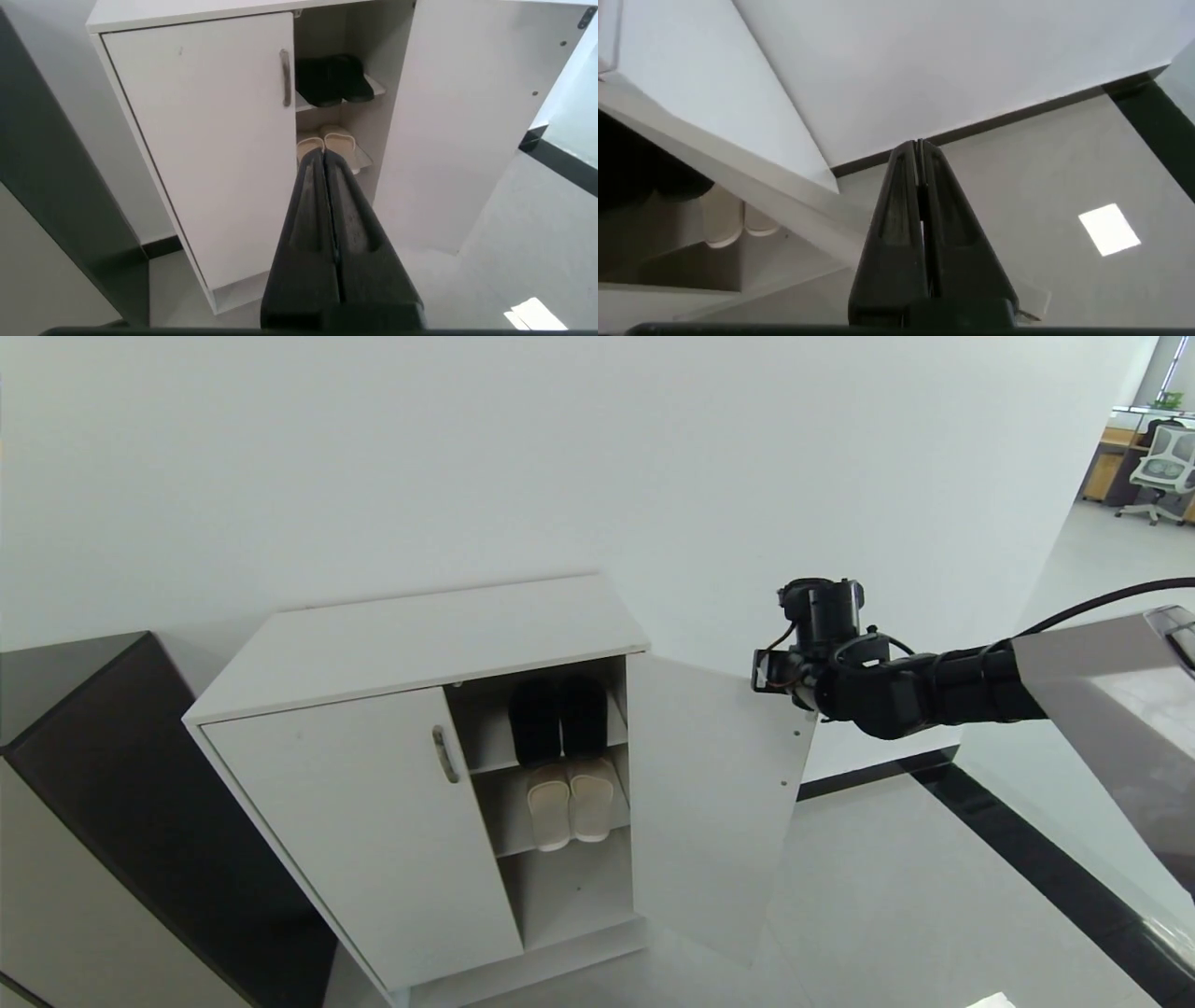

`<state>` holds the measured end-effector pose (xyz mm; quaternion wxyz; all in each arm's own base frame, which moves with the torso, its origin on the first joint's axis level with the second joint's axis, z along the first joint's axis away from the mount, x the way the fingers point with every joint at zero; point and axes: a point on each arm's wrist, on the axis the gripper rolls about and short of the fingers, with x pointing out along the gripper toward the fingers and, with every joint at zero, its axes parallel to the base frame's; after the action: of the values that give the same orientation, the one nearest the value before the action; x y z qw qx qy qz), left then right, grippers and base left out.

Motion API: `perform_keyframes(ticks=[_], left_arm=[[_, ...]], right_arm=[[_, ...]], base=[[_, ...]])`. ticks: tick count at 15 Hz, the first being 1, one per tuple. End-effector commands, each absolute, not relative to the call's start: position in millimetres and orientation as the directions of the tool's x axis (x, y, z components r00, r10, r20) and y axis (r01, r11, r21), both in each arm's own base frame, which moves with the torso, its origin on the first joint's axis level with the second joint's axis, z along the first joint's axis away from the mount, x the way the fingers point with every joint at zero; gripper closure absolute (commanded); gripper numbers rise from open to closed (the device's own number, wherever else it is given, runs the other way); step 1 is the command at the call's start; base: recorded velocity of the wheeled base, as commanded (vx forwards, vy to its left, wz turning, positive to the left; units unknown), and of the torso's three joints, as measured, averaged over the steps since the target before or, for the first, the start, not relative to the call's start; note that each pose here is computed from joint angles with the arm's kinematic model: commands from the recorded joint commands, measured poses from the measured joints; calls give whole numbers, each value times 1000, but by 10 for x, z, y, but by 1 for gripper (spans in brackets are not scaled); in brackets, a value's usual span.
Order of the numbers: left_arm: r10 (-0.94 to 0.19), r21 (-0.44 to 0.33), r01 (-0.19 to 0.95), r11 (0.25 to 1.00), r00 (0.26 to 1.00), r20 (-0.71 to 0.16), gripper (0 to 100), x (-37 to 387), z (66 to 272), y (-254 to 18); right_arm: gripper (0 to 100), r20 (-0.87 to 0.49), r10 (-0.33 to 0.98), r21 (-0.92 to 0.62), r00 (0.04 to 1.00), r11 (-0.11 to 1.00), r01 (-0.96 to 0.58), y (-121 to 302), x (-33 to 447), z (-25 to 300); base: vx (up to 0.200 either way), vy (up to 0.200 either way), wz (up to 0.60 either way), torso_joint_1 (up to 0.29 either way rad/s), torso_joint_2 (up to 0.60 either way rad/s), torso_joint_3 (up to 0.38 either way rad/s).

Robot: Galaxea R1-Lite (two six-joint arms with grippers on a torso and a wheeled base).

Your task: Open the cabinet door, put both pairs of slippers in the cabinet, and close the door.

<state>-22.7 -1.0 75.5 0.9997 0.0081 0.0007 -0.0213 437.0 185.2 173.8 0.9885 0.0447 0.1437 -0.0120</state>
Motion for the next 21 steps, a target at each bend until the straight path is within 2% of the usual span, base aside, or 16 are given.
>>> perform_keyframes(ticks=[1,8,12,15,21], left_arm=[[-43,15,43,999,999,-2,100,-227,755,-10],[-18,15,18,1000,1000,-2,100,-227,755,-4],[-17,14,17,1000,1000,-2,100,-227,755,-4],[-17,12,17,1000,1000,-2,100,-227,755,-4],[-15,12,15,1000,1000,-2,100,-227,755,-4]], right_arm=[[100,-299,-17,78,954,996,42,1846,4406,1661],[100,-335,15,68,942,998,8,1925,4134,1780],[100,-364,146,94,920,988,-120,2237,3409,1917],[100,-347,202,107,916,979,-175,2341,3120,2002],[100,-291,265,87,919,964,-250,2393,2887,1745]], base=[[0,0,0,0,0,0],[0,0,0,0,0,0],[0,0,0,0,0,0],[0,0,0,0,0,0],[0,0,0,0,0,0]])
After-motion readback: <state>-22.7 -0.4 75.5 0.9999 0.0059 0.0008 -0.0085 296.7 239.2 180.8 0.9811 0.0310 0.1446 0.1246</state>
